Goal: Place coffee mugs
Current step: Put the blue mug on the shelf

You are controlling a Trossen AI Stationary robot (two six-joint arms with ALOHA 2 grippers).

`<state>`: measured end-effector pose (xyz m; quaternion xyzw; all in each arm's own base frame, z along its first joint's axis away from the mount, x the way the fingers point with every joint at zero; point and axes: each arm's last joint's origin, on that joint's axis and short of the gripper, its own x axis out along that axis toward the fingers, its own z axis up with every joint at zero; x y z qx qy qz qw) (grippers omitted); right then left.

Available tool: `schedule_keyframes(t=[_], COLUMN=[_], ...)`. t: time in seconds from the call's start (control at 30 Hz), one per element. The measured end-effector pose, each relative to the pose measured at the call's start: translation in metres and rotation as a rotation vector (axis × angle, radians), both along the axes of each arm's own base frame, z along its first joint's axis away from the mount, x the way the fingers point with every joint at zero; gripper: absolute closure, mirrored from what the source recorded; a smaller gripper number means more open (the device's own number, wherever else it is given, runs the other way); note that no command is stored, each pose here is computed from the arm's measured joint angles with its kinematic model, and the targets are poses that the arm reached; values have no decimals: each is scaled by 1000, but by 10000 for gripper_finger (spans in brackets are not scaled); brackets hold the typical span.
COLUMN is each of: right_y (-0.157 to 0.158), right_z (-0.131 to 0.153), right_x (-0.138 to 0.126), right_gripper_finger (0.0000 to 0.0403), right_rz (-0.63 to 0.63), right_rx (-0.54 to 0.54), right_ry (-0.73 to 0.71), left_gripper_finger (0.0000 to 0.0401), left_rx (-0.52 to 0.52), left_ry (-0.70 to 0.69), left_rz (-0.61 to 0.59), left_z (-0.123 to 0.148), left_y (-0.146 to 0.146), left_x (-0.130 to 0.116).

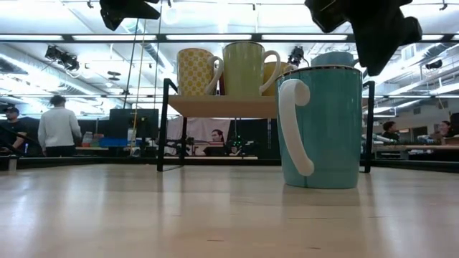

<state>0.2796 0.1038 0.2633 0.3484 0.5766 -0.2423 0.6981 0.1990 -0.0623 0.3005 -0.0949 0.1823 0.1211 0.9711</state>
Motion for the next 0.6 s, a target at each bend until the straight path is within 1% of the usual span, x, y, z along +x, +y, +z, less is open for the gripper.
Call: schedule_keyframes(t=[0.23, 0.47, 0.6], right_y=[-4, -12, -13], right_z=[-6, -7, -7], right_x=[8, 12, 13], right_gripper_finger=[282, 282, 282], right_rz=[-21, -52, -48], right_rx=[4, -29, -32], right_ry=[0, -21, -24], left_gripper_finger=[234, 234, 234], left_rx=[1, 1, 1], left_ry=[1, 1, 1], left_rz=[0, -1, -1], left_z=[0, 0, 0], left_y=[0, 0, 0], left_x=[0, 0, 0])
